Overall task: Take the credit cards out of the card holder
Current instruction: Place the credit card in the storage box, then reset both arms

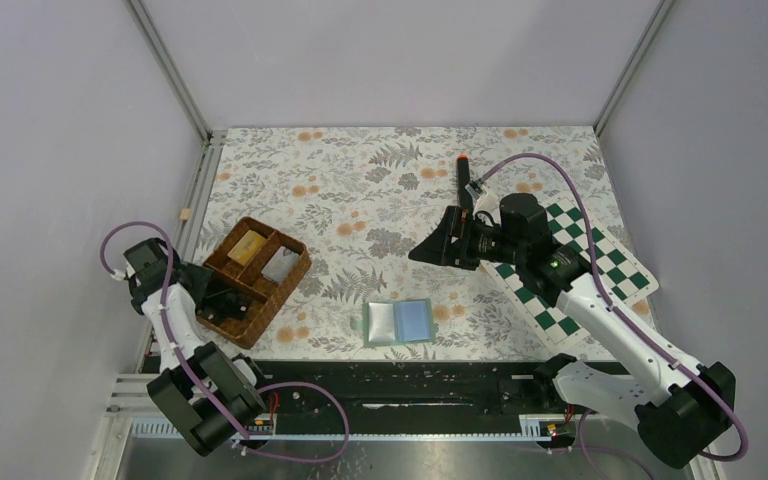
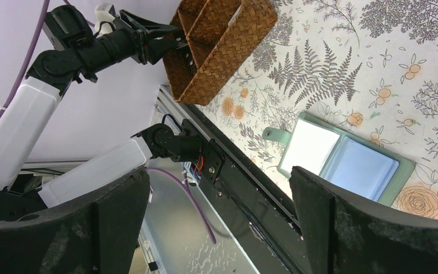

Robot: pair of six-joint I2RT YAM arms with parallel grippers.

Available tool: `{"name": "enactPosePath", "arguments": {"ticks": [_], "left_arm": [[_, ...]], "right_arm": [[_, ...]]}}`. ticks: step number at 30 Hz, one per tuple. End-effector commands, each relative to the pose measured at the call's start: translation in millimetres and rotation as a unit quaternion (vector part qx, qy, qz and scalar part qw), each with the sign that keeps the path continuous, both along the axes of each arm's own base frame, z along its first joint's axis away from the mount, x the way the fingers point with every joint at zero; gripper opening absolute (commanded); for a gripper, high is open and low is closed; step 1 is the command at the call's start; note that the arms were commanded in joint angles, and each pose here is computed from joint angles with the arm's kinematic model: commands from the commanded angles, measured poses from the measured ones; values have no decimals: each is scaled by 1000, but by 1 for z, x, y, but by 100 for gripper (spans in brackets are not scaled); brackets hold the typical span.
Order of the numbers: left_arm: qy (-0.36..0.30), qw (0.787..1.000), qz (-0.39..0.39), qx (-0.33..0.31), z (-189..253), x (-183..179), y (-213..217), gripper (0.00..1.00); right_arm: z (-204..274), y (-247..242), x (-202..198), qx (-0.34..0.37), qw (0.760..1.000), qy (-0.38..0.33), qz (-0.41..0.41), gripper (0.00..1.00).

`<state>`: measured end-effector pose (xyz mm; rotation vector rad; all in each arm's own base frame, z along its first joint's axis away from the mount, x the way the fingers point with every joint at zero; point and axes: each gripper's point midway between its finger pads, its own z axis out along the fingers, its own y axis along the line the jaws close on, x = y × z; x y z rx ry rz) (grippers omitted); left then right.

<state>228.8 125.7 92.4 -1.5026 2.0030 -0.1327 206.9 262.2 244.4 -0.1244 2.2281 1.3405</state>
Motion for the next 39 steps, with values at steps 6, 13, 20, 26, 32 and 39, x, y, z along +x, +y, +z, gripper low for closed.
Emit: {"name": "enactPosePath", "arguments": {"ticks": [6,13,20,26,32,39], "left_arm": [[21,999,48,10,-15,-5,14,28],[40,994,93,46,-11,-28,22,30],[53,992,101,53,-12,-36,23,41],[6,999,28,44,6,-12,11,41],[-114,988,-80,68,71,23,-27,48],[-265,922,-272,76,149,47,-143,63]], "right_arm": [[19,2,8,10,1000,-29,1,98],[16,2,7,7,1000,-29,5,98],[14,2,5,8,1000,-27,6,98],[15,1,5,8,999,-31,6,98],[0,-1,7,-20,1000,-19,6,98],[-21,-54,22,-168,981,-30,-95,98]]}}
